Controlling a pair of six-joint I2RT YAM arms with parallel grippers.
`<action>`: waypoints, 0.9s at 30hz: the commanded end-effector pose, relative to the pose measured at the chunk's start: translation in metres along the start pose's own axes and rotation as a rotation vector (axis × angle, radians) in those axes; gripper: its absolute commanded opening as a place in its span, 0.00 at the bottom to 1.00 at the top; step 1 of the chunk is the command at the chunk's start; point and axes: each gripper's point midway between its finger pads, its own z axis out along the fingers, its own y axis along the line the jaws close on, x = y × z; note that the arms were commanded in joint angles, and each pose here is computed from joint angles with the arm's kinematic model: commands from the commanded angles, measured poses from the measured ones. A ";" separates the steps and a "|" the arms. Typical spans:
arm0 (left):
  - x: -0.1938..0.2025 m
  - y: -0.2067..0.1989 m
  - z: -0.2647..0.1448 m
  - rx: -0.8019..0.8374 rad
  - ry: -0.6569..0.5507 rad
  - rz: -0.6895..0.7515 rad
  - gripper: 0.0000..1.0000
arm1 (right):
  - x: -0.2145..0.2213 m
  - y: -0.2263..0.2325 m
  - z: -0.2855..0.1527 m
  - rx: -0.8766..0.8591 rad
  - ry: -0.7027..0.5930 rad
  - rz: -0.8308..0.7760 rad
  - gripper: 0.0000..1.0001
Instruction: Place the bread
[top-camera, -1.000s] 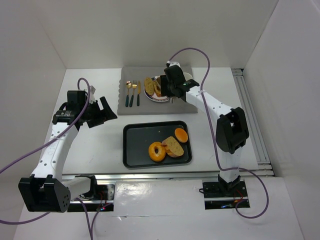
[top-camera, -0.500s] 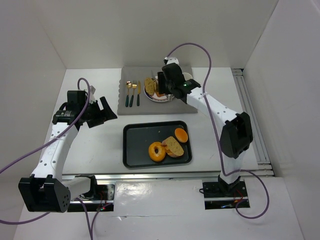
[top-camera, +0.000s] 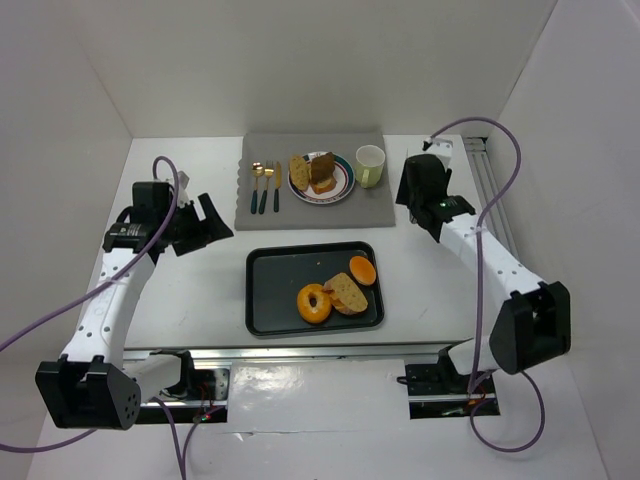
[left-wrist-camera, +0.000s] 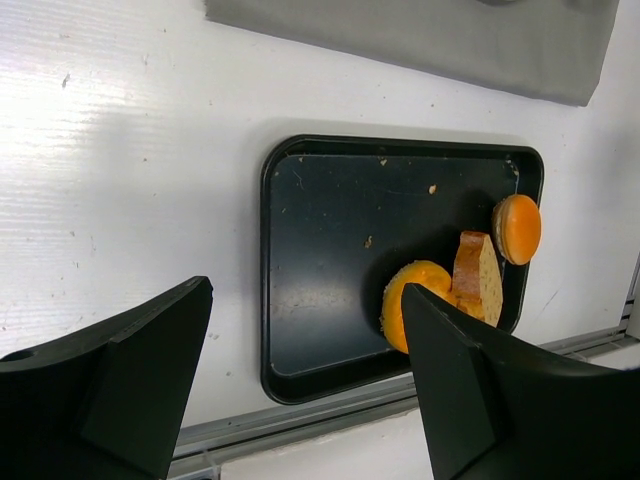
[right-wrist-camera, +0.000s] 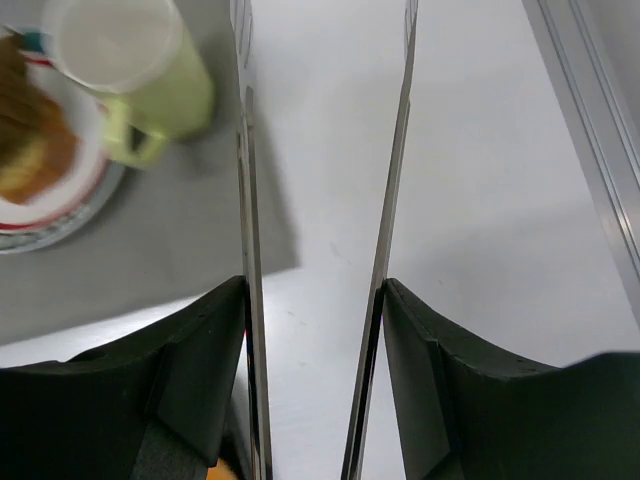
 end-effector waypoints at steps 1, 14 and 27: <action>0.002 -0.001 0.000 0.008 -0.004 0.006 0.89 | 0.003 -0.016 0.027 0.073 -0.031 0.045 0.63; -0.001 -0.004 -0.001 0.014 0.000 -0.004 0.93 | 0.091 -0.036 0.102 0.141 0.139 0.086 0.87; -0.004 -0.022 0.019 0.053 0.042 0.035 1.00 | 0.039 -0.047 0.023 0.124 0.137 0.220 1.00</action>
